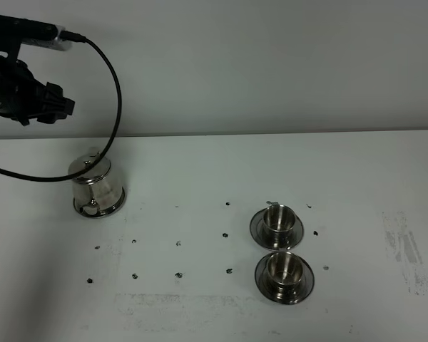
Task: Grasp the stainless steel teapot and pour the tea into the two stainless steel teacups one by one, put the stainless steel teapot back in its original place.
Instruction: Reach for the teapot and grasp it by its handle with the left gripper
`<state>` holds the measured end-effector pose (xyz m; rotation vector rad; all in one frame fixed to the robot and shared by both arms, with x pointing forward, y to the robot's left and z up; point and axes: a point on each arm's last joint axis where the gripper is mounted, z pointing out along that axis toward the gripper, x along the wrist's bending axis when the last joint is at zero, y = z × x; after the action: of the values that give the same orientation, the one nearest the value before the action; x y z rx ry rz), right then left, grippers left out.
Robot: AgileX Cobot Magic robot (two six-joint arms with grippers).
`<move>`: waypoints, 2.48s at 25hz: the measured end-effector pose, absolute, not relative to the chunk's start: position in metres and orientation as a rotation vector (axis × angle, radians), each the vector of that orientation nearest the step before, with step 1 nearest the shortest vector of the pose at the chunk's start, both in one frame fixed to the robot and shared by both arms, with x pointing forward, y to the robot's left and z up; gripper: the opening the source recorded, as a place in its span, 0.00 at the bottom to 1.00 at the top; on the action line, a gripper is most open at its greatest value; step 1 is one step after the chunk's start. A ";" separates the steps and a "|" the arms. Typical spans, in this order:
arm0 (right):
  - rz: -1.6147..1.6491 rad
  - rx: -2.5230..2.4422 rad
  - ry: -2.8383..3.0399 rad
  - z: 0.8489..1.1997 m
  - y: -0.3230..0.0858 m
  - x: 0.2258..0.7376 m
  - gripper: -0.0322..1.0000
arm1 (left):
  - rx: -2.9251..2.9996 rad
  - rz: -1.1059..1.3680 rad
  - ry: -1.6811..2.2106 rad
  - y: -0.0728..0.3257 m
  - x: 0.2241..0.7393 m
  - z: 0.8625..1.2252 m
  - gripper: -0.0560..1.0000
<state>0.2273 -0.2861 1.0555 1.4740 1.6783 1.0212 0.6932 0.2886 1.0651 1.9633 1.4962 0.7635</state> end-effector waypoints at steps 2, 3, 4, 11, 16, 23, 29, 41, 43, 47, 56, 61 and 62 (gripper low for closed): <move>1.021 1.474 1.678 1.056 -0.286 0.227 0.37 | 1.916 0.749 1.531 0.290 0.701 1.063 0.64; 1.021 1.474 1.678 1.056 -0.286 0.227 0.37 | 1.902 0.738 1.544 0.289 0.706 1.060 0.64; 1.021 1.474 1.678 1.056 -0.286 0.227 0.37 | 1.892 0.724 1.553 0.288 0.712 1.057 0.64; 1.022 1.474 1.679 1.056 -0.286 0.227 0.37 | 1.910 0.622 1.581 0.267 0.752 1.031 0.64; 1.022 1.474 1.679 1.056 -0.286 0.227 0.37 | 1.952 0.548 1.598 0.248 0.769 0.995 0.64; 1.022 1.474 1.679 1.056 -0.286 0.227 0.37 | 2.015 0.511 1.629 0.247 0.773 0.963 0.64; 1.022 1.474 1.679 1.056 -0.286 0.227 0.37 | 2.082 0.547 1.634 0.253 0.773 0.956 0.64; 1.022 1.474 1.679 1.056 -0.286 0.227 0.37 | 2.142 0.616 1.583 0.265 0.775 0.956 0.64; 1.022 1.474 1.679 1.056 -0.286 0.227 0.37 | 2.157 0.626 1.569 0.266 0.775 0.956 0.64; 1.022 1.474 1.679 1.056 -0.286 0.227 0.37 | 2.186 0.658 1.540 0.267 0.776 0.957 0.64; 1.022 1.473 1.679 1.056 -0.286 0.227 0.37 | 2.286 0.722 1.432 0.269 0.777 0.958 0.64; 1.022 1.473 1.679 1.056 -0.286 0.227 0.37 | 2.339 0.742 1.367 0.269 0.777 0.959 0.64; 1.022 1.473 1.679 1.056 -0.286 0.227 0.37 | 2.351 0.747 1.360 0.270 0.777 0.959 0.64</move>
<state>0.2273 -0.2860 1.0555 1.4729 1.6793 1.0217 0.7770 0.2697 0.9590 2.3507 1.3596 0.7470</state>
